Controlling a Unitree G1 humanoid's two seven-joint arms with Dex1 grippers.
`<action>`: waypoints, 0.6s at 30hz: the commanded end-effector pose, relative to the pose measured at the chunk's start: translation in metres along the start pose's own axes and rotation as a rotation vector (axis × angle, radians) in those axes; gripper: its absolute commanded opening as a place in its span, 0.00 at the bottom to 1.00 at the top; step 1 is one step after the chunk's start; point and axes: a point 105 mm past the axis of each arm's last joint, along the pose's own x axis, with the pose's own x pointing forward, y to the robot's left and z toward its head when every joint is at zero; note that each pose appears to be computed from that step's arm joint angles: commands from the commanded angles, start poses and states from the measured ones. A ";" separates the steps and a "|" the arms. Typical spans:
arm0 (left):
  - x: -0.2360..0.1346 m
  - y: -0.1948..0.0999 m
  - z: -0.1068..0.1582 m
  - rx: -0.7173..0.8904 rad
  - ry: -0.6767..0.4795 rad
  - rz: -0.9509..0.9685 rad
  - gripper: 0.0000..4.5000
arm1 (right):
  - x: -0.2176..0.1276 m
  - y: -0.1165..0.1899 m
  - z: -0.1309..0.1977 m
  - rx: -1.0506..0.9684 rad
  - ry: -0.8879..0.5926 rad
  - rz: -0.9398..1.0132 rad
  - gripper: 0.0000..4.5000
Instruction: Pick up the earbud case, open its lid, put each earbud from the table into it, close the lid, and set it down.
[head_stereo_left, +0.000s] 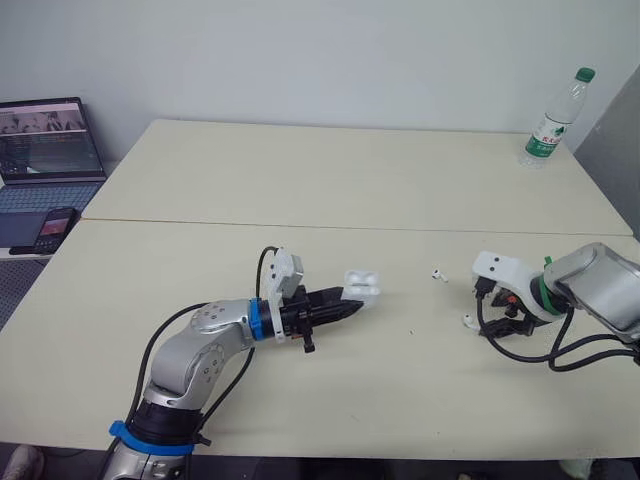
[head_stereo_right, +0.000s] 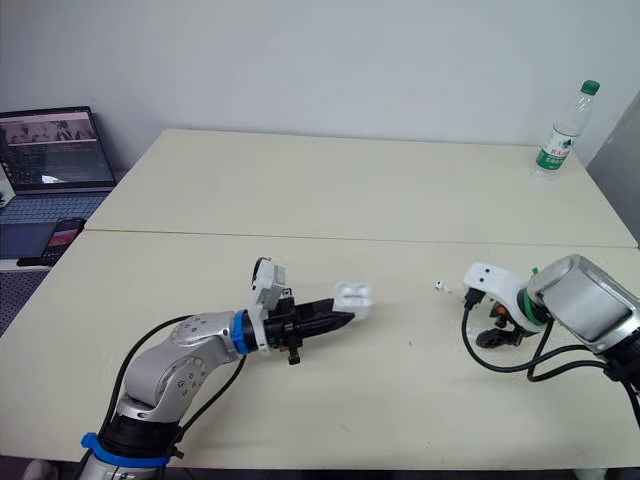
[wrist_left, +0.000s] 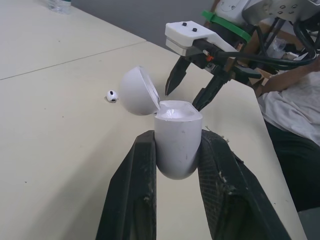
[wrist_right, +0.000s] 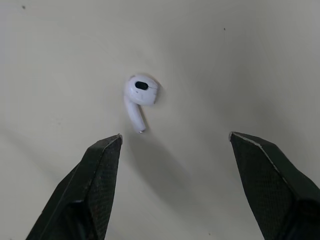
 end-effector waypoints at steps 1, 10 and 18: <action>0.002 -0.008 0.007 0.024 -0.025 -0.020 0.17 | -0.003 -0.003 0.008 0.000 -0.003 -0.018 0.79; 0.003 -0.003 0.005 0.022 -0.004 -0.028 0.17 | 0.015 0.006 0.018 0.125 -0.029 0.002 0.79; 0.002 -0.002 0.003 0.018 0.001 -0.031 0.17 | 0.015 0.012 0.021 0.123 -0.032 -0.013 0.79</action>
